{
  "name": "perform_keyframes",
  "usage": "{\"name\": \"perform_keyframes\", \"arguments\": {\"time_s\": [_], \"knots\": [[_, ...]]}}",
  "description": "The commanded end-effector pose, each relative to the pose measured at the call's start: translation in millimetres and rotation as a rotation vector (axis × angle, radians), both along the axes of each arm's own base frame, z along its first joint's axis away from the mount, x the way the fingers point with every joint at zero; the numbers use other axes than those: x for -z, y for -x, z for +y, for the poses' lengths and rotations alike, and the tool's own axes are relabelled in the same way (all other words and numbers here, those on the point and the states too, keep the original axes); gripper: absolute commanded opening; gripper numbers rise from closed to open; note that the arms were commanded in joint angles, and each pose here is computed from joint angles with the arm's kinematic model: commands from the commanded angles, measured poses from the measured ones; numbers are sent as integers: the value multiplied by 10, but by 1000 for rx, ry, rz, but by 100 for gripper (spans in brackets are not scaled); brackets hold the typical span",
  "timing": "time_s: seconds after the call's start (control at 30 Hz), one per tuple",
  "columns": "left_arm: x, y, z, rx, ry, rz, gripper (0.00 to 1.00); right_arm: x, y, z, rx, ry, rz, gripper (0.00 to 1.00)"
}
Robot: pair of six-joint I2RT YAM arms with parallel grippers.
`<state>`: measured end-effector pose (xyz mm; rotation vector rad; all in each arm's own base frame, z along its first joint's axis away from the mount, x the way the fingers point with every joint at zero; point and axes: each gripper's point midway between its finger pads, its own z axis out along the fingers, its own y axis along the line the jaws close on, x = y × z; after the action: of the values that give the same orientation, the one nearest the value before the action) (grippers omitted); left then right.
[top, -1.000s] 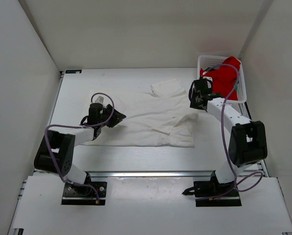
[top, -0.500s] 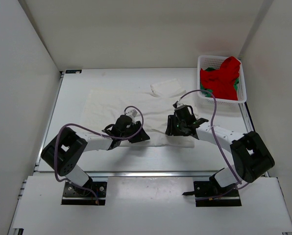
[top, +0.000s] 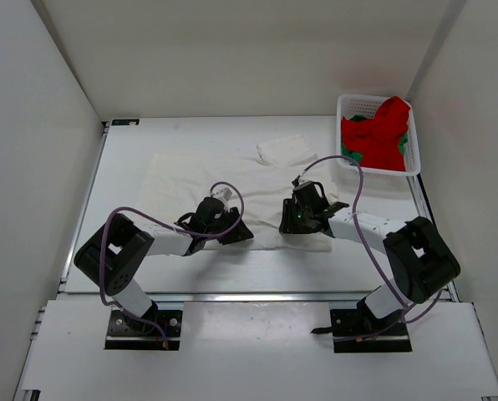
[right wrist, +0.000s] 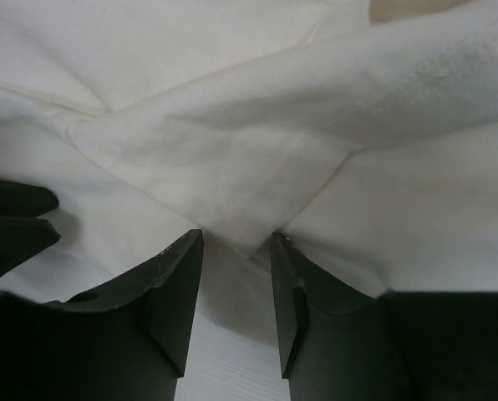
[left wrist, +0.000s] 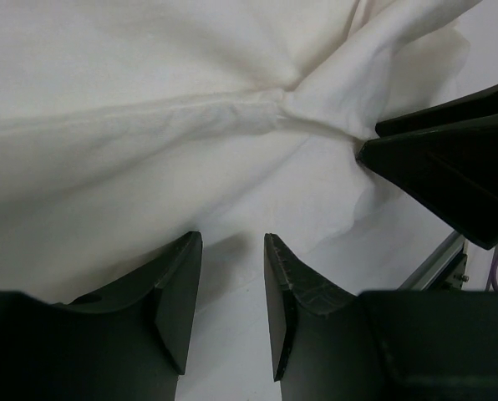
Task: Fold and stack the t-shirts
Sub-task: Fold the flattened tshirt in 1/3 of the way
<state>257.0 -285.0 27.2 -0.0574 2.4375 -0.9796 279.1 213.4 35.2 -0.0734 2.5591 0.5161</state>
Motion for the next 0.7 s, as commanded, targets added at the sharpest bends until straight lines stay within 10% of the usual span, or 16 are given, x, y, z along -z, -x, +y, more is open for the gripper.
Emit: {"name": "perform_keyframes", "arguments": {"time_s": [0.0, 0.37, 0.67], "knots": [[-63, -24, 41, -8, 9, -31, 47, -130, -86, 45, 6, 21, -45, 37], [-21, 82, 2, 19, 20, -17, 47, -259, -292, 48, 30, 42, -110, 2], [-30, 115, 47, 15, 28, -13, 47, -501, -1008, 254, -15, 160, -205, 0]]}}
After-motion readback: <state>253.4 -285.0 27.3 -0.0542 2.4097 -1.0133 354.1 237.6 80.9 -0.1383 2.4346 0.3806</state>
